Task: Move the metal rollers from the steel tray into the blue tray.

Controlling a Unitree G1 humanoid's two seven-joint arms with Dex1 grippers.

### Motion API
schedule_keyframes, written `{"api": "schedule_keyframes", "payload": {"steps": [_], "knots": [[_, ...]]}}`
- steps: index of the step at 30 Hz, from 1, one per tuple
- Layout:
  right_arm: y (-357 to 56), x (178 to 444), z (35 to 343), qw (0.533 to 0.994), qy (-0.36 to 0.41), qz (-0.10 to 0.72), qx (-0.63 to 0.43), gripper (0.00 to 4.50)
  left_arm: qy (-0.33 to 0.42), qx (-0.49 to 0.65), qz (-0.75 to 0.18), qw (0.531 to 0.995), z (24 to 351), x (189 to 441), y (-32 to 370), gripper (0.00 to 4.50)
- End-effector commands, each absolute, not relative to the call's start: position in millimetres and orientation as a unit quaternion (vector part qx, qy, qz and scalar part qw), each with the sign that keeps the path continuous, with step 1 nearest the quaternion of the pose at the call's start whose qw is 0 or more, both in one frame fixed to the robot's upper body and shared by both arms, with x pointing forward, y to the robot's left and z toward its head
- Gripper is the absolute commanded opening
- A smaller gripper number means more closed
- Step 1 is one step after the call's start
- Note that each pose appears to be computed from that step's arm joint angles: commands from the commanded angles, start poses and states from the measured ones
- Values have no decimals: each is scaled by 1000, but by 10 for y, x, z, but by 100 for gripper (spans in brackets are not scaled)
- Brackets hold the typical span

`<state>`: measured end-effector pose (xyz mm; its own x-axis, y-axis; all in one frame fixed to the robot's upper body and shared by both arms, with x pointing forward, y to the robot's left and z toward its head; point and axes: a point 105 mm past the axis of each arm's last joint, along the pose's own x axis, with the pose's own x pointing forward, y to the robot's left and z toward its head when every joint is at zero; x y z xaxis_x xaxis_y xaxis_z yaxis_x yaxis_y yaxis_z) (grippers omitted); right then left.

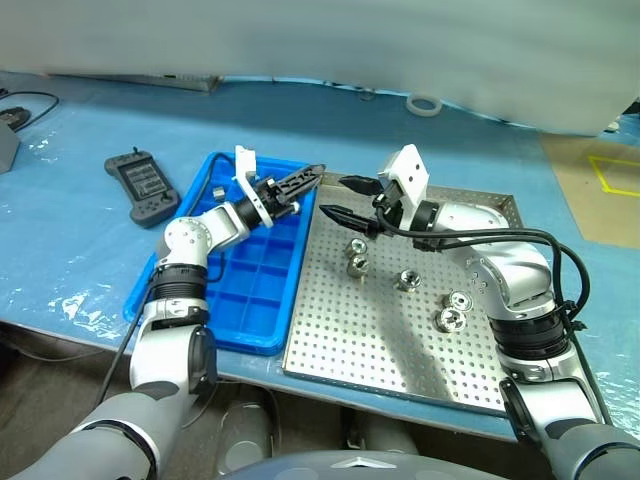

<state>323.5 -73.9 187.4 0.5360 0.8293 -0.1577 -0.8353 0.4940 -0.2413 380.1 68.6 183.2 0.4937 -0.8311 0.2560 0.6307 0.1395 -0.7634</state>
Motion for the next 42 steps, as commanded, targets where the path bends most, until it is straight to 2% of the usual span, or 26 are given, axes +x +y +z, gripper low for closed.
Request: {"api": "schedule_keyframes", "payload": {"steps": [1,4,8,16,21,31,35,42], "knots": [[-871,3075,1461,836,76,506,-198,323,89,-393,-517,755,1953,3695,722,225],[-971,2974,1253,824,109,512,-217,323,92,-382,-514,762,1913,3672,727,225],[-1031,2889,1188,826,119,510,-209,323,97,-388,-496,771,1841,3710,787,225],[-1110,3085,1088,859,112,451,-215,323,105,-385,-490,775,1779,3749,751,225],[-1198,3140,924,883,134,413,-178,323,109,-385,-488,776,1750,3744,735,225],[-1228,3284,925,917,145,360,-90,323,108,-396,-476,778,1735,3783,762,225],[-1212,3291,873,920,166,351,-46,323,108,-395,-473,780,1723,3789,762,225],[-1194,3273,771,920,192,340,-31,323,109,-394,-469,783,1709,3787,766,225]]}}
